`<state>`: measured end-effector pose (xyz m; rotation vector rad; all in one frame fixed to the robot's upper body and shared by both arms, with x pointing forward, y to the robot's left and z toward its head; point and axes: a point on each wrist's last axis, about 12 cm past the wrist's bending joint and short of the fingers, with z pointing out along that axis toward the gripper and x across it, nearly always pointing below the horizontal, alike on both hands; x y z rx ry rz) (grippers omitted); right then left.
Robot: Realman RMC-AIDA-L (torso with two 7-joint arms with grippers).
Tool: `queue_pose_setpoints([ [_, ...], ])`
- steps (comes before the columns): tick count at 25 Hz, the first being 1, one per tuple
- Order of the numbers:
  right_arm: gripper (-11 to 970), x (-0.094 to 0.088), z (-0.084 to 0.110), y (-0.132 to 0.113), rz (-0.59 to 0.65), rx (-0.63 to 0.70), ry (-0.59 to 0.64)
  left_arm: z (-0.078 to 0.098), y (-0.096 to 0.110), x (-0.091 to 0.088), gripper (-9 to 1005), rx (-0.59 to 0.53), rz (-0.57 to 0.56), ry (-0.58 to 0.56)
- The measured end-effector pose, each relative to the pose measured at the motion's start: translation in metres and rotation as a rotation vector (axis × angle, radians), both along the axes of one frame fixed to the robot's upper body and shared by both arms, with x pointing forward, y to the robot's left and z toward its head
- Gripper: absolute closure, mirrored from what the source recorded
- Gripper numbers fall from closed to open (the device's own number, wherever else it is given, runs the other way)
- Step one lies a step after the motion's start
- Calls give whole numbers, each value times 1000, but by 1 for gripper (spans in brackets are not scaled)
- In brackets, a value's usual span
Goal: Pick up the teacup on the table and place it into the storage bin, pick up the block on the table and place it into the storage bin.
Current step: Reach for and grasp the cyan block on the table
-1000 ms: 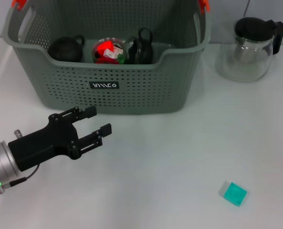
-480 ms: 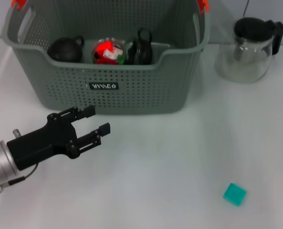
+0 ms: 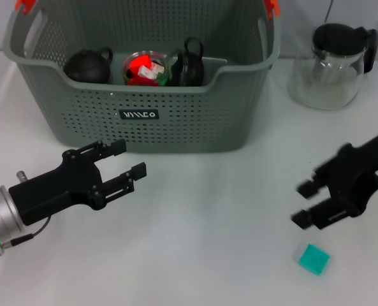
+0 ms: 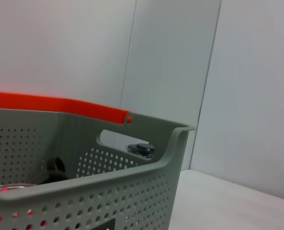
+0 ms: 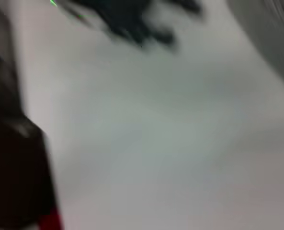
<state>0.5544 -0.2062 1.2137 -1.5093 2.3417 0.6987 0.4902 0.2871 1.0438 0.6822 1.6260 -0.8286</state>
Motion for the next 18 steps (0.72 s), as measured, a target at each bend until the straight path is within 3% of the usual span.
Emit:
queue_pose_setpoints([
  [3, 352, 4, -8, 6, -75, -177, 31, -1, 0, -1, 317, -1, 2, 3],
  [8, 351, 2, -19, 18, -162, -309, 82, -2, 1, -3, 316, 1, 7, 6],
  [15, 351, 3, -46, 16, -372, -372, 149, -2, 2, -2, 314, 6, 12, 2],
  [18, 350, -2, -58, 16, -390, -372, 180, -1, 3, -1, 313, 7, 17, -2],
])
